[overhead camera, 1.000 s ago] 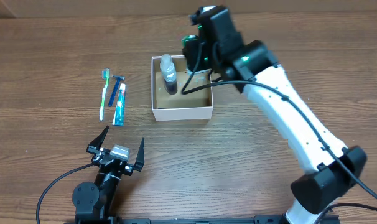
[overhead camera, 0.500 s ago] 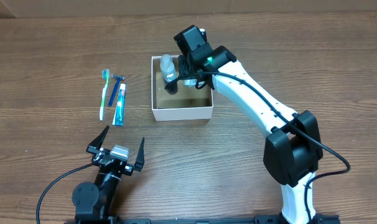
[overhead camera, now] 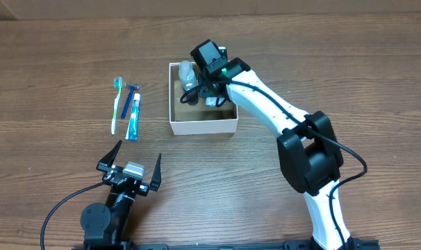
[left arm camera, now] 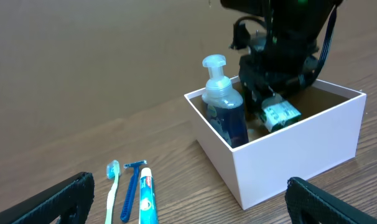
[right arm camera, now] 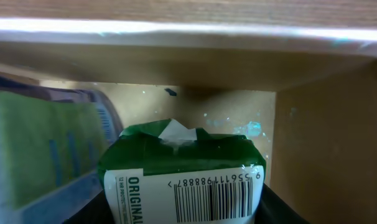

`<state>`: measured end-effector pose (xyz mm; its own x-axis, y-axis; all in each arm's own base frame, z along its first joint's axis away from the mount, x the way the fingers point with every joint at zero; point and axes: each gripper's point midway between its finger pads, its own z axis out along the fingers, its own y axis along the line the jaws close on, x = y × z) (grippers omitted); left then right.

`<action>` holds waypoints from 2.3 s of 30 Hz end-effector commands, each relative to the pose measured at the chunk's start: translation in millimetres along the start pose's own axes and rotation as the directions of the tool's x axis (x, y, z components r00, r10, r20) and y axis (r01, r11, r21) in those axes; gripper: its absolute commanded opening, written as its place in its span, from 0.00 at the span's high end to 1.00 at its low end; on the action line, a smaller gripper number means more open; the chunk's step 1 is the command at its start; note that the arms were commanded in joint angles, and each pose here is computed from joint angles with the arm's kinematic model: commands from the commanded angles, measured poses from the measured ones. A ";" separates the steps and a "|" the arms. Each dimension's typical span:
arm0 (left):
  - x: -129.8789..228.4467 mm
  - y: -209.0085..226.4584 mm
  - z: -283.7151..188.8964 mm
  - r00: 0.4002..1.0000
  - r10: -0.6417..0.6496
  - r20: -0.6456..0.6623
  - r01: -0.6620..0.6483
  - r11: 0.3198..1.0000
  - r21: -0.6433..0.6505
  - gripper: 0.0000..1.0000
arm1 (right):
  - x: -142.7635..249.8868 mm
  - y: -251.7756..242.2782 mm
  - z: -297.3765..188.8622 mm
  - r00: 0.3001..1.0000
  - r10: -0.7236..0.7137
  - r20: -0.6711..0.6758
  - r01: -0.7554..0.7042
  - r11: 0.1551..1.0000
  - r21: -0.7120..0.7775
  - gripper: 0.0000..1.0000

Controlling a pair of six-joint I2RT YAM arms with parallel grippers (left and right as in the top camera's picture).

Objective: Pack container
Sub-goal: 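Lift the green soap box and place it into the white box, then open the right gripper and retract the right arm, then reach the left gripper to the Colgate toothpaste tube and grasp it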

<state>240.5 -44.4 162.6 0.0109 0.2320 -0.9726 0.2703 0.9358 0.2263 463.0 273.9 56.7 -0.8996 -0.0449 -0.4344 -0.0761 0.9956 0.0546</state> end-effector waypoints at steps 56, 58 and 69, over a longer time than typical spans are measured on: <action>1.0 6.6 -0.5 0.994 0.107 -0.006 -0.107 0.994 -0.035 0.00 | -35.4 -335.9 -276.2 0.725 0.669 0.163 -0.686 0.680 0.259 0.00; 4.6 25.4 -2.2 0.991 0.126 -0.043 -0.131 0.982 -0.139 0.00 | -32.4 -345.4 -277.4 0.704 0.692 0.160 -0.707 0.661 0.250 0.00; -127.5 60.8 -17.4 0.998 -0.065 0.009 0.066 0.980 -0.188 0.00 | -30.5 -352.4 -278.7 0.692 0.702 0.166 -0.718 0.648 0.255 0.00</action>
<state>236.7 -15.1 235.6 0.0228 0.2042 -0.9787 0.0913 0.9744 0.2055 398.4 -98.0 296.3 -0.6181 0.6754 -0.4023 0.7025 0.7042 0.1029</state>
